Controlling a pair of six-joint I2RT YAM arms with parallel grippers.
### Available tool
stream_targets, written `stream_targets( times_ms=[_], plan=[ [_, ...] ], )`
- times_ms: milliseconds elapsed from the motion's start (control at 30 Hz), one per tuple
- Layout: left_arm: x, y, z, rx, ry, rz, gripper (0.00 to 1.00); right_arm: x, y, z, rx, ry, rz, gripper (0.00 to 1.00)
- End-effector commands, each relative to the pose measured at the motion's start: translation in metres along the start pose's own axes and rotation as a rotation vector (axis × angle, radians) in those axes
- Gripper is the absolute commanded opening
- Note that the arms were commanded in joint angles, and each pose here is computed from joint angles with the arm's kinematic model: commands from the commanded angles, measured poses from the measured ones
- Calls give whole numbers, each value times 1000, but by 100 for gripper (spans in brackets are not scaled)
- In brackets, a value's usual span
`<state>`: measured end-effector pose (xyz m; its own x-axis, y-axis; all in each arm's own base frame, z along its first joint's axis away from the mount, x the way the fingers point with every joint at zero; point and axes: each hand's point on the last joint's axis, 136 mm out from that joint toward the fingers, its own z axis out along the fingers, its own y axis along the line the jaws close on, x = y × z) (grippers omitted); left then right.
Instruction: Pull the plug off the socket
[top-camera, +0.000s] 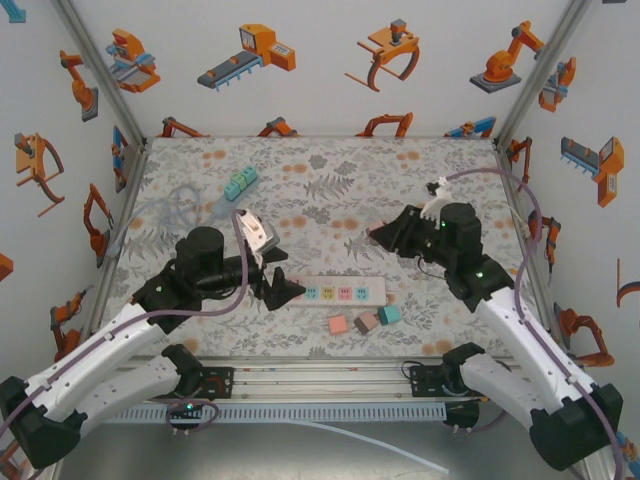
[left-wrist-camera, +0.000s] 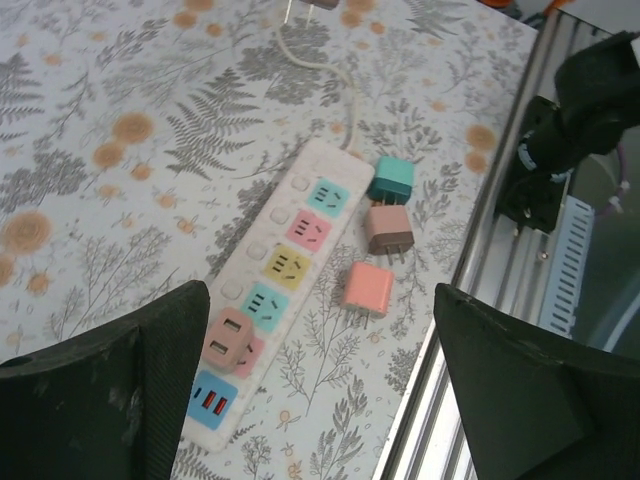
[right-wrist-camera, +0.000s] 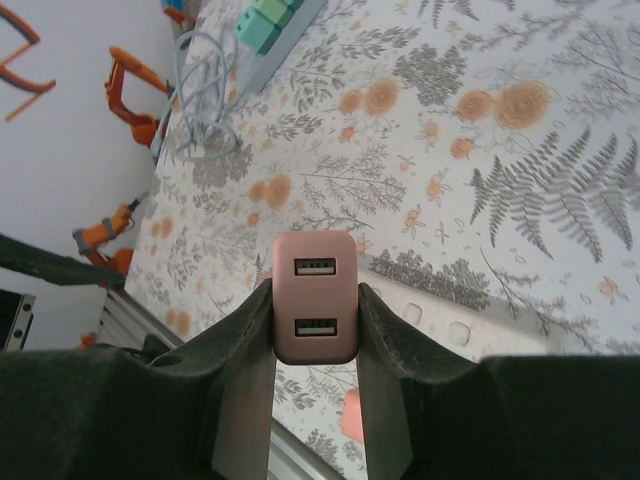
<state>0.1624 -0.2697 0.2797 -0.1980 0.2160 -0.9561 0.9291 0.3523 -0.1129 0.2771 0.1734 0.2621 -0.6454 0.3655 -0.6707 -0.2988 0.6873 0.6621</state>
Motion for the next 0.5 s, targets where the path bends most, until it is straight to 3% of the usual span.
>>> stream_targets(
  times_ms=[0,100,467],
  plan=[
    [-11,-30,-4,152,-48,128,91,16,-22,-17,40,19,163,12],
    [-13,-40,-5,199,-56,156,98,22,-44,-33,100,-11,230,12],
    [-11,-46,-3,235,-35,171,97,83,-133,-56,325,-31,516,11]
  ],
)
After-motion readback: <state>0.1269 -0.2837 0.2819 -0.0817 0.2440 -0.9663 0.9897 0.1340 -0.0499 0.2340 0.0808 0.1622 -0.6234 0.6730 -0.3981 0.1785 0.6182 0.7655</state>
